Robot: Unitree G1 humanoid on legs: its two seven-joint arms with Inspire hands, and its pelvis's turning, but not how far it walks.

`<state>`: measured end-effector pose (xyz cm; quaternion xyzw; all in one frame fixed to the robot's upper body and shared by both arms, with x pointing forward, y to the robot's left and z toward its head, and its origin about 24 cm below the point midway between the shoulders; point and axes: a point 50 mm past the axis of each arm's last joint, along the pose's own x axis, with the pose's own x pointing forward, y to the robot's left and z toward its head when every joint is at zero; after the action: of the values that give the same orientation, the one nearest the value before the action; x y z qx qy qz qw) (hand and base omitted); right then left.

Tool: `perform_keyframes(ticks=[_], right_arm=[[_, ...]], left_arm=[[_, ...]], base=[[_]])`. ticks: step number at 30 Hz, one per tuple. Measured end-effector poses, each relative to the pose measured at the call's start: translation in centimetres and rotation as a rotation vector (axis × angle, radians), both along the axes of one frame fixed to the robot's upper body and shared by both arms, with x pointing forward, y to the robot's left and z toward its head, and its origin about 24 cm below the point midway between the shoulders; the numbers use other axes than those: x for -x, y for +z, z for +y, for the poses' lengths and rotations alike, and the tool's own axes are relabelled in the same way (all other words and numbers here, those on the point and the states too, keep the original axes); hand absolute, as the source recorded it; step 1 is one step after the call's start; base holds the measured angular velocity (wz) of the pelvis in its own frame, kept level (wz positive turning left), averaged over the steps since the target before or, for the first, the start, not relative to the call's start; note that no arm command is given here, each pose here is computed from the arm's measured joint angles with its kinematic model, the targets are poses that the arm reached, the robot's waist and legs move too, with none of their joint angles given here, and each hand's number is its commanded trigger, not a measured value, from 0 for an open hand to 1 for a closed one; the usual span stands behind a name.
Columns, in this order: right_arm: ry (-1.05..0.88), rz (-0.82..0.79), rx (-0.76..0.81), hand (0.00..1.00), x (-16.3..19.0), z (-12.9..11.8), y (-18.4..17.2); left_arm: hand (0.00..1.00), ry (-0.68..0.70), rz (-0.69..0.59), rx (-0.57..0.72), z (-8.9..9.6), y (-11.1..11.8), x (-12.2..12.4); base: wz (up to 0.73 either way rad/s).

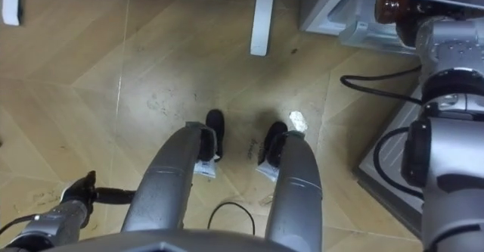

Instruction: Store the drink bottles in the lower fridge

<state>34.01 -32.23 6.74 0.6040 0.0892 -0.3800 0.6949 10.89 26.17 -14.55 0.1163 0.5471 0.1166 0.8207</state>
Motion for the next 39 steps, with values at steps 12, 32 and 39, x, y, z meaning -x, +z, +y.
perform_keyframes(ticks=[12, 32, 39], right_arm=[[-0.074, 0.045, -0.027, 0.00, 0.1, -0.2, 0.7], [-0.129, -0.006, -0.063, 0.00, 0.2, -0.8, 1.1], [-0.157, -0.050, -0.067, 0.00, 0.2, -1.2, 1.6]], left_arm=[[0.00, -0.013, -0.026, -0.018, -0.2, 0.1, -0.3], [0.00, -0.047, -0.033, -0.015, -0.6, 0.0, -0.5], [0.00, -0.046, -0.036, -0.015, -0.6, 0.0, -0.5]], base=[[0.00], [0.00], [-0.03]])
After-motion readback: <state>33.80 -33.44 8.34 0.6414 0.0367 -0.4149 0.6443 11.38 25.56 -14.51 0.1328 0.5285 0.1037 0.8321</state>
